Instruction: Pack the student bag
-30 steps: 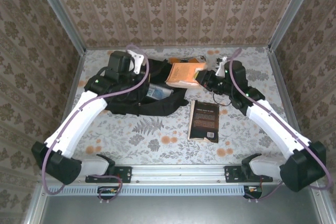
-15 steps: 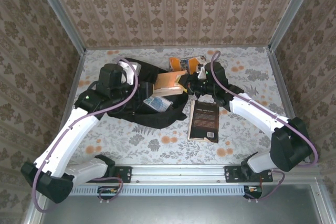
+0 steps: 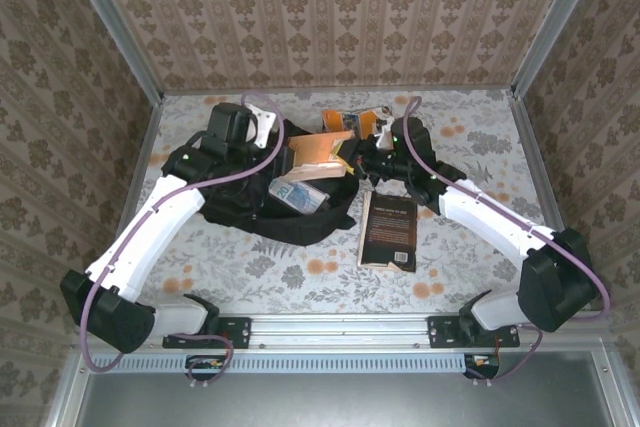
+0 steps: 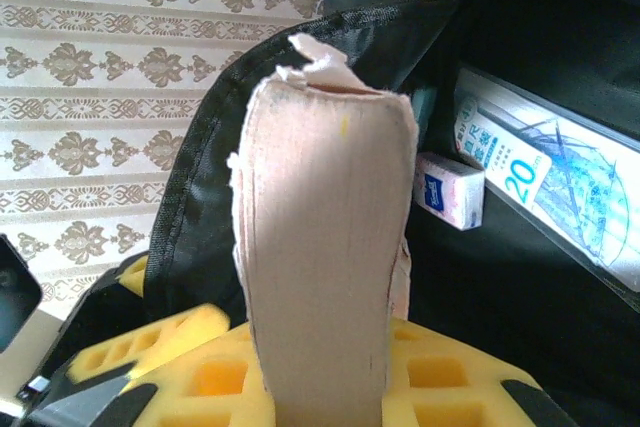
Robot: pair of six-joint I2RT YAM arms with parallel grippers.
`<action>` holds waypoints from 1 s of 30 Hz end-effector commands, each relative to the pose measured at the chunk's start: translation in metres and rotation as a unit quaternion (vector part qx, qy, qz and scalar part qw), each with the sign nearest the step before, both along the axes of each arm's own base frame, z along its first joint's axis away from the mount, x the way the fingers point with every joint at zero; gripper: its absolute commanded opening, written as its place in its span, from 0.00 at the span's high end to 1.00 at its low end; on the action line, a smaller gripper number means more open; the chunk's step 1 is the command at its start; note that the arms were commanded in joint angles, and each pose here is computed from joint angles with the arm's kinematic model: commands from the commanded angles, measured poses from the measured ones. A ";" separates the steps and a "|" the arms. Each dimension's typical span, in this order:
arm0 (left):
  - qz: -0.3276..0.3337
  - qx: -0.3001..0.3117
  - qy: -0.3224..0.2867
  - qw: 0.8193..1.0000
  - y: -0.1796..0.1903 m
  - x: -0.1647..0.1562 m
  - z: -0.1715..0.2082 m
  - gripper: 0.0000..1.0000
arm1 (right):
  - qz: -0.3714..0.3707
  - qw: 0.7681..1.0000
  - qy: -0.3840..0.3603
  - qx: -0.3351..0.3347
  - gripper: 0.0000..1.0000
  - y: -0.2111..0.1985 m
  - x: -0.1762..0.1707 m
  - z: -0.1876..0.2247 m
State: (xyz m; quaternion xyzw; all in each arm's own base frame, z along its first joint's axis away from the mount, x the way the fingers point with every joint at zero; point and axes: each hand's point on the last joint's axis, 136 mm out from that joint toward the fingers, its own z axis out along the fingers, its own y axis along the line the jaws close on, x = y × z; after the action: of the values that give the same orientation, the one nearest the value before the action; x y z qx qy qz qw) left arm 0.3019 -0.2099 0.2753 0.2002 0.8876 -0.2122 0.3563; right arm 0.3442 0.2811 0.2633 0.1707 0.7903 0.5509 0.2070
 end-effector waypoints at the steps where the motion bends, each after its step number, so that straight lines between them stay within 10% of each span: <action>1: -0.009 0.001 -0.007 1.000 0.005 -0.005 0.013 0.69 | 0.021 0.998 -0.052 0.031 1.00 0.005 -0.010 0.042; 5: -0.017 -0.018 -0.015 1.000 0.002 -0.005 0.030 1.00 | 0.011 0.998 -0.058 -0.004 1.00 -0.003 -0.011 0.034; 11: -0.004 -0.040 -0.050 0.998 0.007 0.001 0.071 1.00 | -0.009 0.995 -0.058 -0.086 1.00 -0.017 -0.017 0.003; 30: -0.014 -0.120 -0.043 0.992 -0.006 -0.018 0.083 1.00 | 0.028 0.999 -0.042 0.014 1.00 0.070 0.011 -0.011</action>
State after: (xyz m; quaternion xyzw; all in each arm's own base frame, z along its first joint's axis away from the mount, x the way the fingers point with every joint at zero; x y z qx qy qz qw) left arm 0.2890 -0.2099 0.3235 0.1776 0.8702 -0.2755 0.3678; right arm 0.3410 0.3258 0.1937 0.1509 0.8327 0.5007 0.1820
